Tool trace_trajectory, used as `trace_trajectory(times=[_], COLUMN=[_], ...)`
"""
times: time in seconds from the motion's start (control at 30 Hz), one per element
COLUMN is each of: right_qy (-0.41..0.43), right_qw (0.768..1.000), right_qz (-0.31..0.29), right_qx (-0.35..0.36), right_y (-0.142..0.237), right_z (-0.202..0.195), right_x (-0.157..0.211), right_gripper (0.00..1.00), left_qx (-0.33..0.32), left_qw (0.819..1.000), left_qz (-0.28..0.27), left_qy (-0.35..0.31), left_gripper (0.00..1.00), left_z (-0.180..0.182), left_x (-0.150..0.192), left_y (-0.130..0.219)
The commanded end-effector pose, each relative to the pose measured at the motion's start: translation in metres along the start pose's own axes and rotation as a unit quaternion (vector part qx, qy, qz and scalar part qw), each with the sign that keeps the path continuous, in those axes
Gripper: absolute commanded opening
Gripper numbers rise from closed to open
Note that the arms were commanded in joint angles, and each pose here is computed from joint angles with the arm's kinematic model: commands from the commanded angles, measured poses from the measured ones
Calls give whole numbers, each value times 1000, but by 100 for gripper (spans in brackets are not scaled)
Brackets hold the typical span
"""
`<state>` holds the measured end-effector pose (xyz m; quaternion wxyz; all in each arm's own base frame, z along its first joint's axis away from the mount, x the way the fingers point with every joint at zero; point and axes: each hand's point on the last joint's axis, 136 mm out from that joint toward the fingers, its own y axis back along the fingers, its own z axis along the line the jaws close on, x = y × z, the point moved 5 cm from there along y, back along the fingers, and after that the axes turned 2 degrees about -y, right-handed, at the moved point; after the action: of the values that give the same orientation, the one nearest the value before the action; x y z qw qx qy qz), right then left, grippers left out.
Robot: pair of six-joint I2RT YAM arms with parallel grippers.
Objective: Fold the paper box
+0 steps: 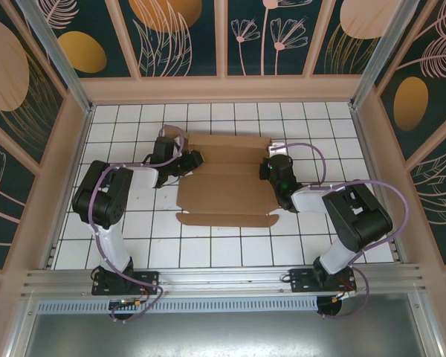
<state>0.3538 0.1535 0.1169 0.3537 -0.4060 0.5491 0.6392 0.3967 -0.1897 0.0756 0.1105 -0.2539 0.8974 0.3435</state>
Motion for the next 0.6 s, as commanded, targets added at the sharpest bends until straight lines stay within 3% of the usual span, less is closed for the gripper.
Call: trace_trajectory(times=[0.0,0.23,0.57], right_qy=[-10,-10,-9], right_qw=[1000,1000,999], right_qz=[11,15,12], right_qx=[-18,14,29], right_y=[-5,-6,-8], right_z=[9,-1,-5], right_x=[3,3,-4], right_gripper=[5,4,4], left_qx=[0,-29,-172], left_qw=[1000,999,983], left_qz=[26,-1,-41], left_qy=[10,-14,-56], left_gripper=[41,42,43], left_z=[3,-11,-4], left_x=[10,-4,4], left_y=[-10,14,94])
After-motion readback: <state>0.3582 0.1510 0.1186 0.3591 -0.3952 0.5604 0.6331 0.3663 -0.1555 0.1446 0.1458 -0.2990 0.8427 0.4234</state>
